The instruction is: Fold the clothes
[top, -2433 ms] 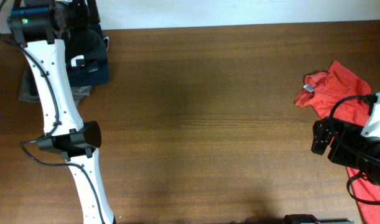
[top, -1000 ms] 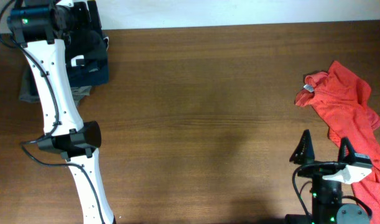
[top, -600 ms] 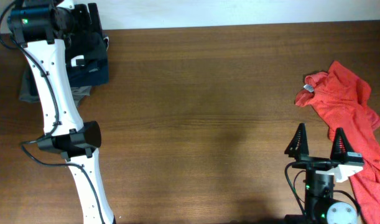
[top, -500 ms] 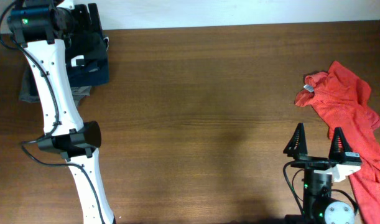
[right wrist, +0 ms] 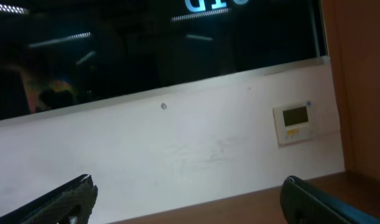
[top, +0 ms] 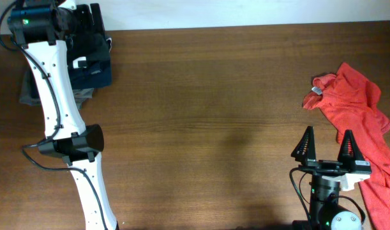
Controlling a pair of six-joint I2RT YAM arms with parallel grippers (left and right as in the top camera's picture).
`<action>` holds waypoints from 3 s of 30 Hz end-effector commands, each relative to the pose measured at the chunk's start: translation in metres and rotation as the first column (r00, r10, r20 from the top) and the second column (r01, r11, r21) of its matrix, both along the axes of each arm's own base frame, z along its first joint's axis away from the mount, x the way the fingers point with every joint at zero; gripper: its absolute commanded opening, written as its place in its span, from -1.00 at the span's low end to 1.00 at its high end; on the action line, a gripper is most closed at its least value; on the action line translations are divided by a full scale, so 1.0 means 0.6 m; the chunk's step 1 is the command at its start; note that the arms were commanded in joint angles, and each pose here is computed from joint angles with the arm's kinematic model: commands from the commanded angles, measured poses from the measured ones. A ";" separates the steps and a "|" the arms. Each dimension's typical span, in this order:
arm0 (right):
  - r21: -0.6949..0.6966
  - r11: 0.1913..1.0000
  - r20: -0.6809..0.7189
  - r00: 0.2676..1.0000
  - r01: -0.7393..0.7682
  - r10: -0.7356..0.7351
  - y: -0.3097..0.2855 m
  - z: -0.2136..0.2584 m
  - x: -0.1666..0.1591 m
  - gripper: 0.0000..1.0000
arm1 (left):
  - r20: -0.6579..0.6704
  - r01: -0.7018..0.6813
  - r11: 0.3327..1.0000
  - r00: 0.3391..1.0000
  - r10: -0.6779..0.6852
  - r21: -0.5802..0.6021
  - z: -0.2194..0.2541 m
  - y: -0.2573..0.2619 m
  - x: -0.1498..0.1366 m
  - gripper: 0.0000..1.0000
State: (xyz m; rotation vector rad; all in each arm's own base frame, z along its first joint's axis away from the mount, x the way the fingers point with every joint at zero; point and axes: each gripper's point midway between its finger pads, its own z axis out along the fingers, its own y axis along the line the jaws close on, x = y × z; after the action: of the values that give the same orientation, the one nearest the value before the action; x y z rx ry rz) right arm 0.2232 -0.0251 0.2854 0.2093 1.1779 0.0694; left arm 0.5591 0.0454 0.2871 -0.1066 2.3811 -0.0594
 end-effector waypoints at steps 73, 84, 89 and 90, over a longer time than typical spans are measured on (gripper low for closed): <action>0.027 0.999 -0.437 0.899 -0.029 0.038 0.016 -0.216 0.038 0.97 | -0.169 0.019 1.000 0.986 -0.014 0.026 -0.035 -0.020 -0.056 0.98; 0.027 0.999 -0.437 0.899 -0.029 0.038 0.016 -0.216 0.038 0.97 | 0.077 0.137 0.987 0.987 -0.144 0.084 -0.042 -0.114 -0.088 0.98; 0.027 0.999 -0.437 0.899 -0.029 0.038 0.016 -0.216 0.038 0.97 | 0.144 0.131 0.987 0.979 -0.144 0.092 -0.094 -0.112 -0.159 0.98; 0.027 0.999 -0.437 0.899 -0.029 0.038 0.016 -0.216 0.038 0.97 | 0.163 0.128 0.987 0.976 -0.142 0.095 -0.100 -0.110 -0.173 0.98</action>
State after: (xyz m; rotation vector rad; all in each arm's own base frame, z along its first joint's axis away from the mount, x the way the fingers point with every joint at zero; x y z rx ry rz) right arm 0.2458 -0.0168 0.1594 0.2275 1.6237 0.0585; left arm 0.4875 -0.0279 0.2453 0.0908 2.2241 -0.0573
